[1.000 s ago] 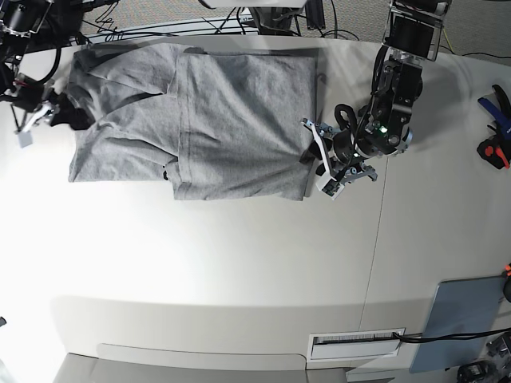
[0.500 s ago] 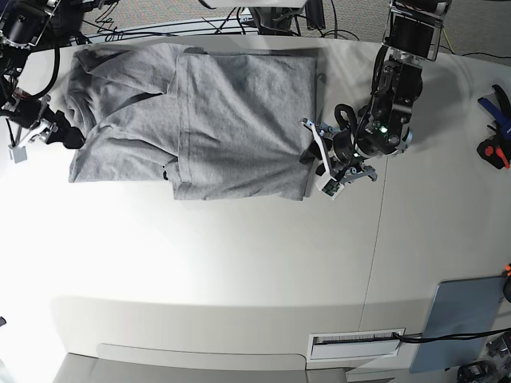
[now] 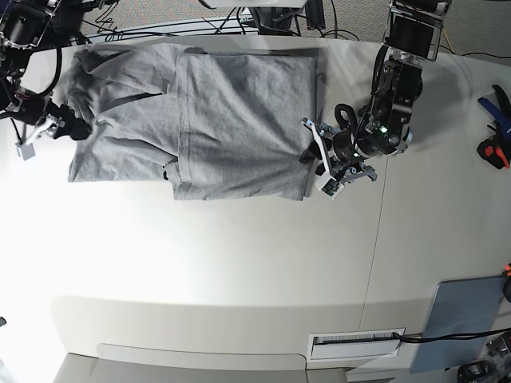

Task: Fold the T-shirt properly
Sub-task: 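Grasp the shirt's opposite end with the right gripper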

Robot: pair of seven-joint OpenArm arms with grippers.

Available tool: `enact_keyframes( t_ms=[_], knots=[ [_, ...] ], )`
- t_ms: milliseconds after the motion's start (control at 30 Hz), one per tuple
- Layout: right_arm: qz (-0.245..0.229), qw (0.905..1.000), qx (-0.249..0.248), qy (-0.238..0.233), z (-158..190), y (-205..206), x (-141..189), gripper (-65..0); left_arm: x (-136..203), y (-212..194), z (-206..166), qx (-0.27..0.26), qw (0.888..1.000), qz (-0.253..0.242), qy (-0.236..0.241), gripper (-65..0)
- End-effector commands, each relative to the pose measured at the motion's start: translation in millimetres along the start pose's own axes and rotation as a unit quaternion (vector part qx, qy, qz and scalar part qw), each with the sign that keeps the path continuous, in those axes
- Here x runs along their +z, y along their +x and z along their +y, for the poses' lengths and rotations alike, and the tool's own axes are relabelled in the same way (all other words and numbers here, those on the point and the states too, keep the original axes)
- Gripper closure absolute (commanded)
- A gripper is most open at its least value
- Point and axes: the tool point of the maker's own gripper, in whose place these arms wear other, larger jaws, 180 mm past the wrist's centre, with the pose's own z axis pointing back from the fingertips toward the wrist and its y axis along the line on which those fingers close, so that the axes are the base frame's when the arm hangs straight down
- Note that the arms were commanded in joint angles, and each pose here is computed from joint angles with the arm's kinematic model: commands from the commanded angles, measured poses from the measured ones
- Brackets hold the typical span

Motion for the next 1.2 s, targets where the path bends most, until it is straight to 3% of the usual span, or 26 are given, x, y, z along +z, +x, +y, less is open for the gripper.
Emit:
enact_keyframes(
  t_ms=[0, 133, 367, 433, 633, 900, 1167],
  knots=[
    [0.014, 0.9997, 0.020, -0.005, 1.6, 3.4, 2.4, -35.6, 2.9, 11.3, 3.6, -0.006, 1.000, -0.014, 0.002, -23.0],
    [0.059, 0.9976, 0.035, 0.004, 10.4, -15.9, -16.9, -35.6, 2.9, 11.1, 3.6, -0.006, 1.000, -0.014, 0.002, -23.0],
    [0.067, 0.9969, 0.039, 0.010, 14.3, -20.2, -22.3, -34.2, 2.9, 11.1, 3.7, -0.006, 1.000, -0.014, 0.002, -23.0],
    [0.067, 0.9970, 0.039, 0.010, 14.4, -19.9, -22.3, -28.2, 2.9, 11.1, 3.7, -0.006, 1.000, -0.014, 0.002, -23.0],
    [0.055, 0.9976, 0.041, 0.010, 15.0, -14.6, -22.5, -0.4, 2.9, 11.0, 3.6, -0.006, 1.000, -0.014, 0.002, -23.0],
    [-0.022, 0.9961, 0.085, -0.006, 25.0, 35.5, 20.2, 0.0, 2.9, 8.8, 3.6, -0.006, 1.000, -0.008, 0.002, -23.0],
    [-0.047, 0.9804, 0.191, -0.015, 81.1, 54.1, 29.1, 0.0, 2.5, -4.8, -3.5, 0.002, 1.000, 0.003, -0.004, -23.0]
  ],
)
